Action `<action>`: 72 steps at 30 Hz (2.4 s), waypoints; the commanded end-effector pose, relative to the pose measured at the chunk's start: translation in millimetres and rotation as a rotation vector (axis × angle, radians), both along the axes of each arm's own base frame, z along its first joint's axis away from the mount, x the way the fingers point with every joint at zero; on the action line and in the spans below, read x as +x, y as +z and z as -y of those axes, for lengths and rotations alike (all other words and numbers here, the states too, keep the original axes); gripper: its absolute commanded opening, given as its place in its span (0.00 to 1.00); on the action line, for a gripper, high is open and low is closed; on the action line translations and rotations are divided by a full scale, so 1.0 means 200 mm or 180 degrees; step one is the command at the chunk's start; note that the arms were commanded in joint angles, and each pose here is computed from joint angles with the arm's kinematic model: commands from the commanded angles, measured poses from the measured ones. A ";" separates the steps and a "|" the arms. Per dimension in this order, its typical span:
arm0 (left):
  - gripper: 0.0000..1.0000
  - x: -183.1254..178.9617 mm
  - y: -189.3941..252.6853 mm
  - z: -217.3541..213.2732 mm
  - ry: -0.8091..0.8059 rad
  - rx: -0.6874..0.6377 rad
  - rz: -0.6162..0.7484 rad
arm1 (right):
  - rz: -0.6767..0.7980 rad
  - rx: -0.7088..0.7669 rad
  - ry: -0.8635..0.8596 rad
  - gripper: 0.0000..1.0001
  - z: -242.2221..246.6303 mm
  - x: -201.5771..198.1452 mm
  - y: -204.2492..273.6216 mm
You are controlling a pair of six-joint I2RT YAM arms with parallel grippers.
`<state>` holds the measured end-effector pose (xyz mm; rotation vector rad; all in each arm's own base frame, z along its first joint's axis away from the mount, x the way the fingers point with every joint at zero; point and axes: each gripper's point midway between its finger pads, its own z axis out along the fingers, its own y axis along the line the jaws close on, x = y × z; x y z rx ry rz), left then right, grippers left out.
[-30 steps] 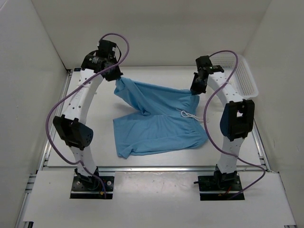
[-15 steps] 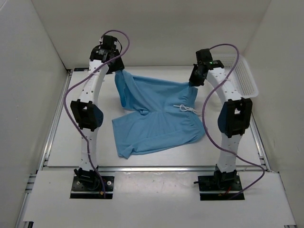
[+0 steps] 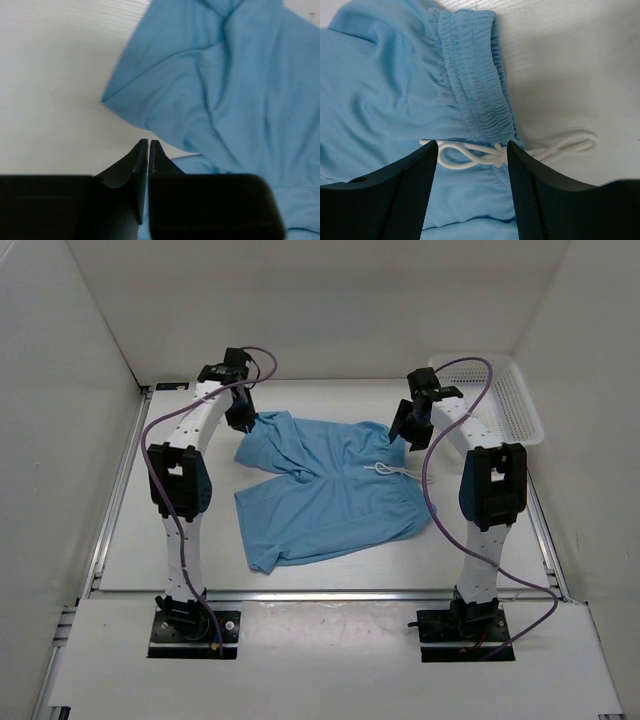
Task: Fold and stack the shorts
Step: Flatten the shorts out
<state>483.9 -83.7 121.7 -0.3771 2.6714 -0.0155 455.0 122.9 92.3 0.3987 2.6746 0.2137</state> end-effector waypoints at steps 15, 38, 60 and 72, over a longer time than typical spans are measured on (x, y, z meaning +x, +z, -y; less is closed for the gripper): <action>0.65 0.34 -0.25 0.34 -0.0186 -0.0431 0.0120 | -0.0004 -0.0106 0.0081 0.61 0.01 0.01 0.04; 0.10 0.17 -0.07 0.25 -0.0117 -0.0302 0.0137 | -0.0365 -0.0095 0.0219 0.71 -0.04 0.09 -0.25; 0.63 -0.74 -0.18 0.06 0.0530 0.0045 -0.0511 | -0.0392 -0.0015 0.0185 0.51 -0.05 0.05 -0.30; 0.75 0.03 0.09 0.06 0.0326 0.0328 0.0077 | -0.0091 -0.0074 0.0197 0.65 -0.03 0.10 -0.08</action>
